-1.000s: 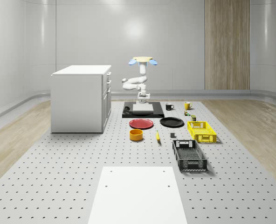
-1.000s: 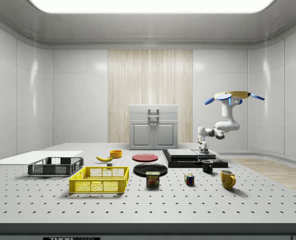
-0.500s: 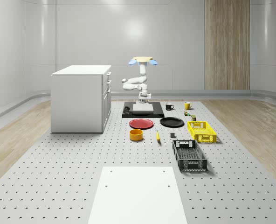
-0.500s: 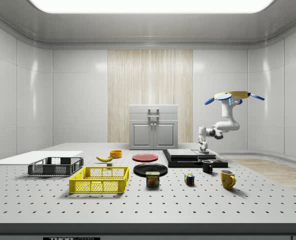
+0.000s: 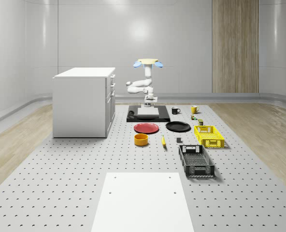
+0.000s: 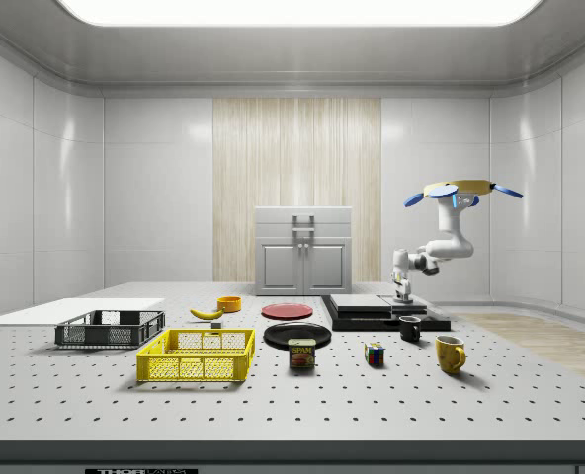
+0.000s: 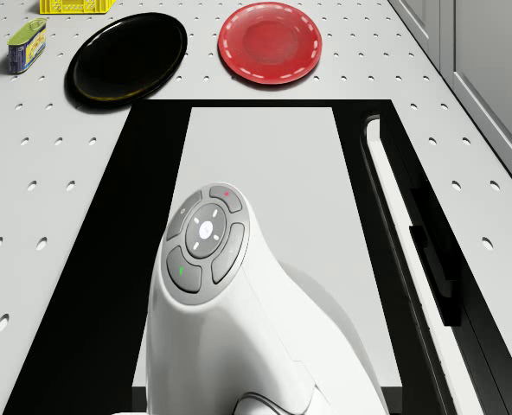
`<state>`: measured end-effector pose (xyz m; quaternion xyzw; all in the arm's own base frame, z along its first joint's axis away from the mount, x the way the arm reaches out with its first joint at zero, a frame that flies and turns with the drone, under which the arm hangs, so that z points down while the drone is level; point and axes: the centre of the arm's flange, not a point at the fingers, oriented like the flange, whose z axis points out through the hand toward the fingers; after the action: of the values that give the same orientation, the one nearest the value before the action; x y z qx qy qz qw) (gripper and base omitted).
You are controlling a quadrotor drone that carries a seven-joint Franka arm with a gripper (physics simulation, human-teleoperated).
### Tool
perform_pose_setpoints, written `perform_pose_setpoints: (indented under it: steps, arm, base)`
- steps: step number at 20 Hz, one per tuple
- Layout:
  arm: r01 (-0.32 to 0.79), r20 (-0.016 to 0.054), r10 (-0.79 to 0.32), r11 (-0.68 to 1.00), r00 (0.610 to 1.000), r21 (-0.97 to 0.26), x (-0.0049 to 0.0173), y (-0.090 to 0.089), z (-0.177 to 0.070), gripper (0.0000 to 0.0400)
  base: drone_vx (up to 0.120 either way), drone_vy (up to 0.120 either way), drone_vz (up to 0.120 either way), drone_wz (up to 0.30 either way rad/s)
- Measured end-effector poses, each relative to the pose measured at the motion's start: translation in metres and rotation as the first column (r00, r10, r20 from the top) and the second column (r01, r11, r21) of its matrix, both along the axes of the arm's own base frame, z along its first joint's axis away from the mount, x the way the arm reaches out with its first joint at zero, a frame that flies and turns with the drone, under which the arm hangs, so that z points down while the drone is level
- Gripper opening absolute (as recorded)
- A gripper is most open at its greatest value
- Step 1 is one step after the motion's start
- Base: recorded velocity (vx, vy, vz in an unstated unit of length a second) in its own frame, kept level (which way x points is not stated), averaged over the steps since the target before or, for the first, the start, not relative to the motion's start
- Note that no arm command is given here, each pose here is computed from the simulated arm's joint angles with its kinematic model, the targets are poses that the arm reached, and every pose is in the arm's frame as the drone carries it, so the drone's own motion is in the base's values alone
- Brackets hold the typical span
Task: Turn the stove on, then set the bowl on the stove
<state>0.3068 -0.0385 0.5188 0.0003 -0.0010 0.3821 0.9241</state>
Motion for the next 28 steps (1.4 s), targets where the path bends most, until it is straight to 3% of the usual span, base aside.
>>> perform_pose_setpoints:
  steps: [4, 7, 13, 19, 28]
  arm:
    - [-0.001, 0.0, 0.001, 1.0, 1.0, 0.0, 0.0, -0.0009, 0.0, 0.04]
    - [-0.001, 0.0, 0.001, 1.0, 1.0, 0.0, 0.0, -0.0012, 0.0, 0.04]
    - [-0.001, 0.0, 0.001, 1.0, 1.0, 0.0, 0.0, -0.0014, 0.0, 0.04]
    - [-0.001, 0.0, 0.001, 1.0, 1.0, 0.0, 0.0, -0.0015, 0.0, 0.04]
    - [-0.001, 0.0, 0.001, 1.0, 1.0, 0.0, 0.0, -0.0015, 0.0, 0.04]
  base:
    - [0.01, 0.0, 0.0, 0.0]
    - [0.12, 0.0, 0.0, 0.0]
    - [0.12, -0.113, 0.0, 0.0]
    - [0.12, 0.0, 0.067, 0.0]
    - [0.12, -0.013, 0.0, 0.0]
